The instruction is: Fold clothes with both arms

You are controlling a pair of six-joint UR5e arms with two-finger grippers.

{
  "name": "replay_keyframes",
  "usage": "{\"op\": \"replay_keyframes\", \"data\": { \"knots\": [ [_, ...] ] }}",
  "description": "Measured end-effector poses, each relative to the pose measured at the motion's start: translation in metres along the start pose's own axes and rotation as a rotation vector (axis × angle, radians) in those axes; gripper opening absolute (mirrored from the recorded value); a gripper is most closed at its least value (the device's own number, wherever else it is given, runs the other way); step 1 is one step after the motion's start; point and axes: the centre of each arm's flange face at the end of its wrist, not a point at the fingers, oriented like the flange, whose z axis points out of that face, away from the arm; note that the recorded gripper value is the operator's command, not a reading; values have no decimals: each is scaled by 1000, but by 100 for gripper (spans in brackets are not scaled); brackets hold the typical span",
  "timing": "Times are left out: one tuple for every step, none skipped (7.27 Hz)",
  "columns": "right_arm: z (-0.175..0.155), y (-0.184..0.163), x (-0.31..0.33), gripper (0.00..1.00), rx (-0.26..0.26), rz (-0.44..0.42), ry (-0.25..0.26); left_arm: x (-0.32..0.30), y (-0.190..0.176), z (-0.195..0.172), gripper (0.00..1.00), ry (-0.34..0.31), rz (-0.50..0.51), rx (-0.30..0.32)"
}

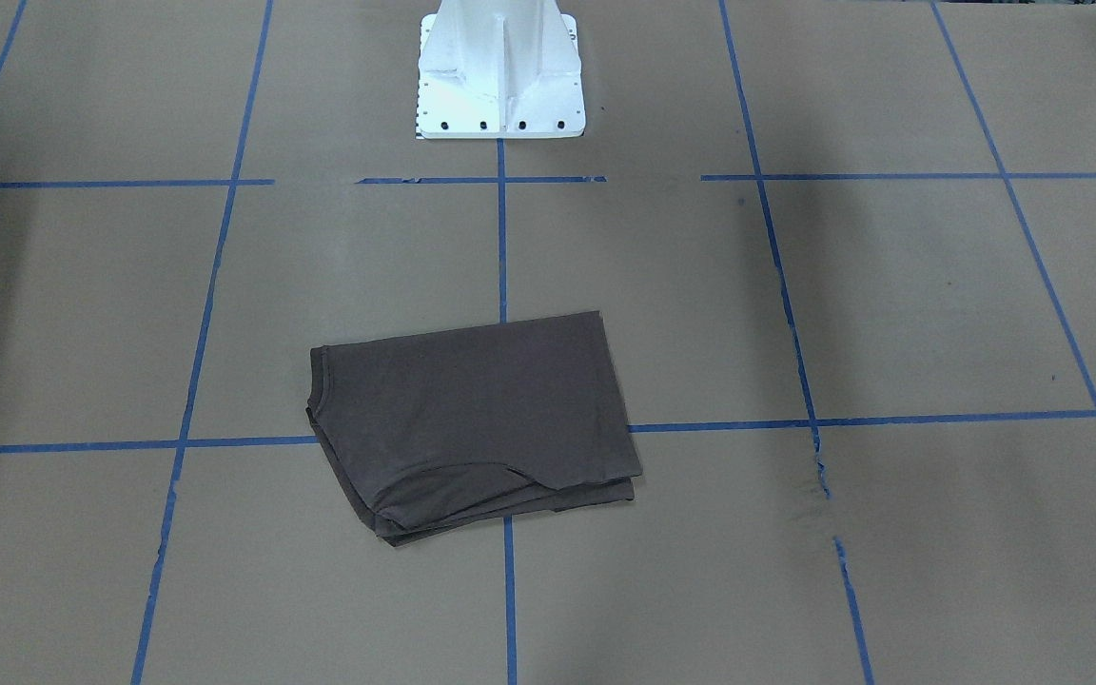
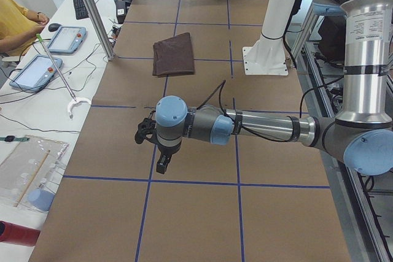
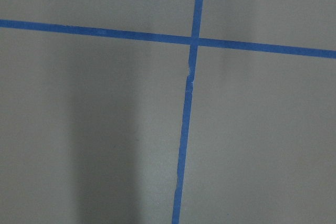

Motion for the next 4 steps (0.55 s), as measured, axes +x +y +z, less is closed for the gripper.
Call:
{"op": "replay_keyframes", "data": {
  "knots": [
    [1, 0, 1, 100, -1, 1, 0, -1, -1, 1, 100, -10, 2, -3],
    [1, 1, 1, 100, -3, 3, 0, 0, -3, 1, 100, -16, 8, -4],
    [2, 1, 2, 100, -4, 5, 0, 3, -4, 1, 100, -17, 16, -5],
    [2, 1, 2, 100, -5, 5, 0, 9, -6, 3, 100, -20, 27, -11]
  ]
}}
